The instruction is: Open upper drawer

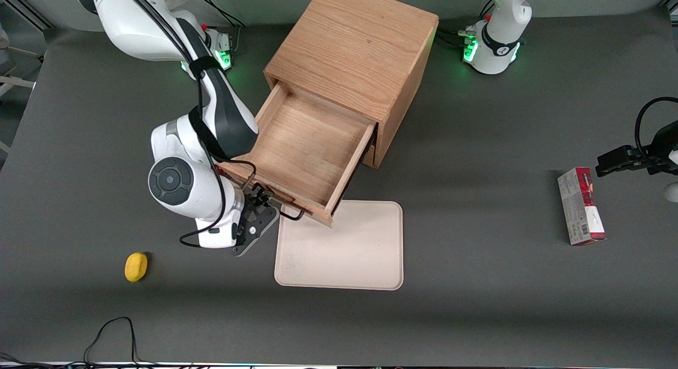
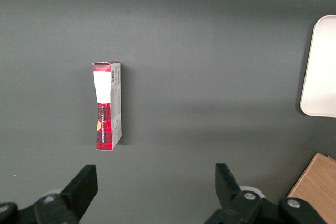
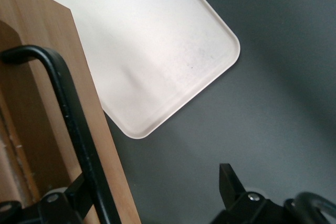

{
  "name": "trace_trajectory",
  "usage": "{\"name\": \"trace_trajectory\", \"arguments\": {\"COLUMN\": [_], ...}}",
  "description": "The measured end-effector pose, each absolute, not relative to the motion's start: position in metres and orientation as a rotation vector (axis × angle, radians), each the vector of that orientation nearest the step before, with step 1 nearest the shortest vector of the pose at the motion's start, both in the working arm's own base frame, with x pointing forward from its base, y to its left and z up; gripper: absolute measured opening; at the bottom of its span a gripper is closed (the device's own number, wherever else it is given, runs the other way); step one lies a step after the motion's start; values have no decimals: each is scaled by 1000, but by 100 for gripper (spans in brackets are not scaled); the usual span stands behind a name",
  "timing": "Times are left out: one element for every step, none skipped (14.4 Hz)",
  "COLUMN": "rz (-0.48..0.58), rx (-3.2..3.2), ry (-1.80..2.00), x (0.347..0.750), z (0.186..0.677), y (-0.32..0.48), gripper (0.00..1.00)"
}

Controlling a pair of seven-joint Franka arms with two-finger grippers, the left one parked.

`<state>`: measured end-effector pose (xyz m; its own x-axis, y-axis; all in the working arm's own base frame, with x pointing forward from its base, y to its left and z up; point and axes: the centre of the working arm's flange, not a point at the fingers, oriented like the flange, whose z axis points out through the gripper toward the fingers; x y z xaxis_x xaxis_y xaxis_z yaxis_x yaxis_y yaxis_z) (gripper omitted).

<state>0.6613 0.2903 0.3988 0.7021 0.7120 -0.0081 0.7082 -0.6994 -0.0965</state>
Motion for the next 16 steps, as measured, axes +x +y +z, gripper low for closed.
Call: {"name": "trace_trajectory", "arguments": {"rz": [61,56,51,46,44,40,30,15,7,12,17,23,36,65,103,134], "rx": [-2817,-2817,-2817,-2821,-2826,-2832,-2847,-2867,-2887,-2903,-2921,-2947,-2979,-3011,-3035,-3052], "ry": [-1180,-1181,-1180,-1174,-1160,-1138,-1097,-1035,-968,-910,-850,-770,-672,-560,-463,-391], "x": [662,662,663,664,666,666,666,664,660,655,651,648,645,642,639,636], "z": [404,413,424,437,450,464,478,493,509,523,536,549,560,568,575,581], "y": [291,290,289,284,277,268,260,254,248,243,235,222,207,189,171,155], "gripper": [100,100,100,100,100,100,100,100,100,100,100,100,100,100,100,100]}}
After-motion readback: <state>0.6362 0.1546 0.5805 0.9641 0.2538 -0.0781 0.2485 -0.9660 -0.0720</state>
